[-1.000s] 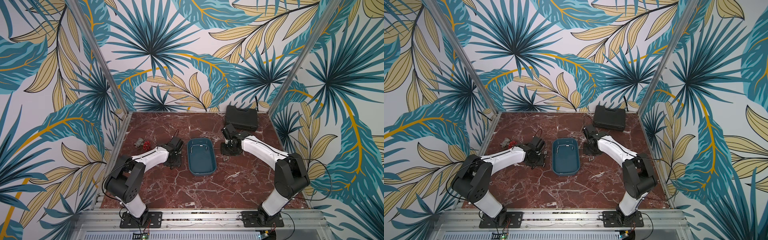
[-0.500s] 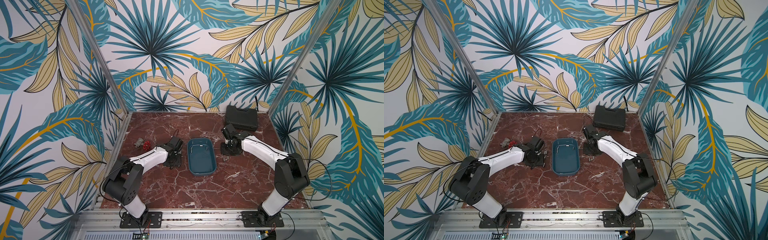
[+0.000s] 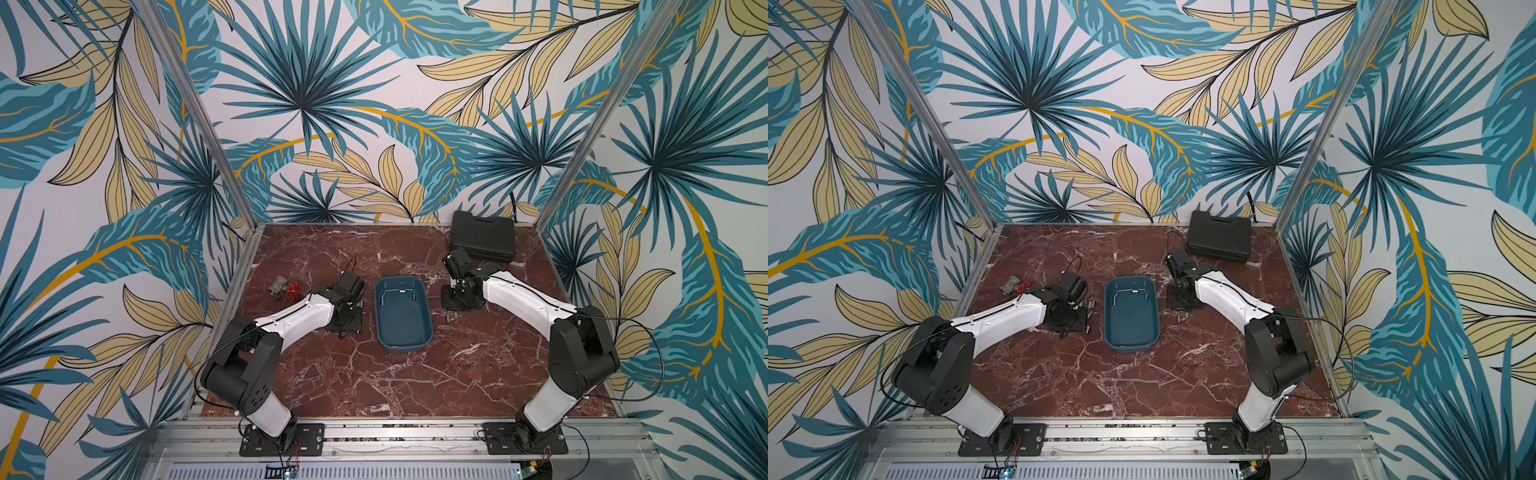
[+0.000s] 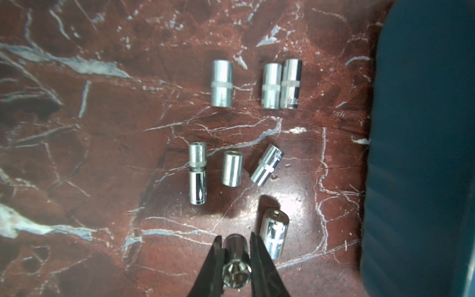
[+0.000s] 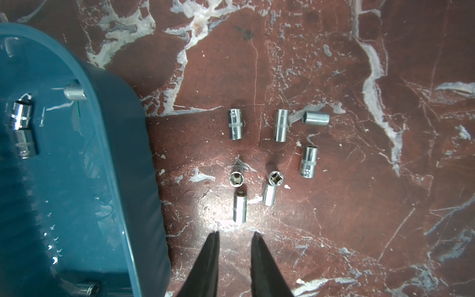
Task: Take out the socket from the storage box
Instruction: Place the socket head at the center of the board.
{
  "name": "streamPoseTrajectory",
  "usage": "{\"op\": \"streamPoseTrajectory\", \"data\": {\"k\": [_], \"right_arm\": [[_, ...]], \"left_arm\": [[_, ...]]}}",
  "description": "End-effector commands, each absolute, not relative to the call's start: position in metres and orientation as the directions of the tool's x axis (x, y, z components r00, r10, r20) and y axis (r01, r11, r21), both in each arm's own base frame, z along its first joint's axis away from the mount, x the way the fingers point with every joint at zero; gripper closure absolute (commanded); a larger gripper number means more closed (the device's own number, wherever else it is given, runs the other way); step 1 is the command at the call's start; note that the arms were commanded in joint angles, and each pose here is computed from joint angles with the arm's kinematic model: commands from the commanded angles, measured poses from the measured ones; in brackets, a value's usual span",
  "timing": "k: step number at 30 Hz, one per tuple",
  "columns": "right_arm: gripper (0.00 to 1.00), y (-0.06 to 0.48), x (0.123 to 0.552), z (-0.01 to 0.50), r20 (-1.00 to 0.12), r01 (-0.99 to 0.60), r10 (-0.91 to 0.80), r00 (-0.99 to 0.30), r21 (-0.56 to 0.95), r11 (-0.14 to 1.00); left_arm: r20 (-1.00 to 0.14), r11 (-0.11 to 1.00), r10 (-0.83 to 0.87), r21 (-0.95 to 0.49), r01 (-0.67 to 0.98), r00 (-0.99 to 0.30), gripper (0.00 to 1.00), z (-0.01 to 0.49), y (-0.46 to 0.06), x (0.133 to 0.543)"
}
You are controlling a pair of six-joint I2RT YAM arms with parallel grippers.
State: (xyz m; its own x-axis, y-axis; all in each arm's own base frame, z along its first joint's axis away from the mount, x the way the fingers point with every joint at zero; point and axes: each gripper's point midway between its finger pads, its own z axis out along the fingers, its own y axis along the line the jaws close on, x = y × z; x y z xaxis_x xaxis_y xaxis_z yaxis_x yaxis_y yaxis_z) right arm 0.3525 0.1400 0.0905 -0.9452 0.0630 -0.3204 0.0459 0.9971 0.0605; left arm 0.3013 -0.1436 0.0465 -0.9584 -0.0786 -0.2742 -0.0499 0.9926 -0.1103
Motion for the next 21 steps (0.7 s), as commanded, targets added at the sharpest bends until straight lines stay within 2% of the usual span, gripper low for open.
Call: {"op": "streamPoseTrajectory", "data": {"k": [1,6,11,21], "right_arm": [[0.76,0.1361,0.3475,0.0857,-0.303,0.043,0.053,-0.952,0.039,0.998],[0.76,0.1353,0.3471,0.0849,-0.3,0.045,0.055,-0.952,0.038,0.998],[0.76,0.1359,0.3478,0.086,-0.304,0.045,0.056,-0.951,0.042,0.998],[0.76,0.1367,0.3478,0.0848,-0.299,0.045,0.055,-0.953,0.043,0.998]], "left_arm": [[-0.26,0.994,-0.079,-0.095,-0.056,-0.962,0.81,0.0368,-0.1391,0.2973],[-0.254,0.994,-0.08,-0.095,-0.058,-0.964,0.83,0.0337,-0.1386,0.2956],[-0.252,0.994,-0.08,-0.09,-0.059,-0.964,0.7,0.0346,-0.137,0.2937],[-0.25,0.994,-0.085,-0.091,-0.064,-0.964,0.67,0.0378,-0.1354,0.2905]]}}
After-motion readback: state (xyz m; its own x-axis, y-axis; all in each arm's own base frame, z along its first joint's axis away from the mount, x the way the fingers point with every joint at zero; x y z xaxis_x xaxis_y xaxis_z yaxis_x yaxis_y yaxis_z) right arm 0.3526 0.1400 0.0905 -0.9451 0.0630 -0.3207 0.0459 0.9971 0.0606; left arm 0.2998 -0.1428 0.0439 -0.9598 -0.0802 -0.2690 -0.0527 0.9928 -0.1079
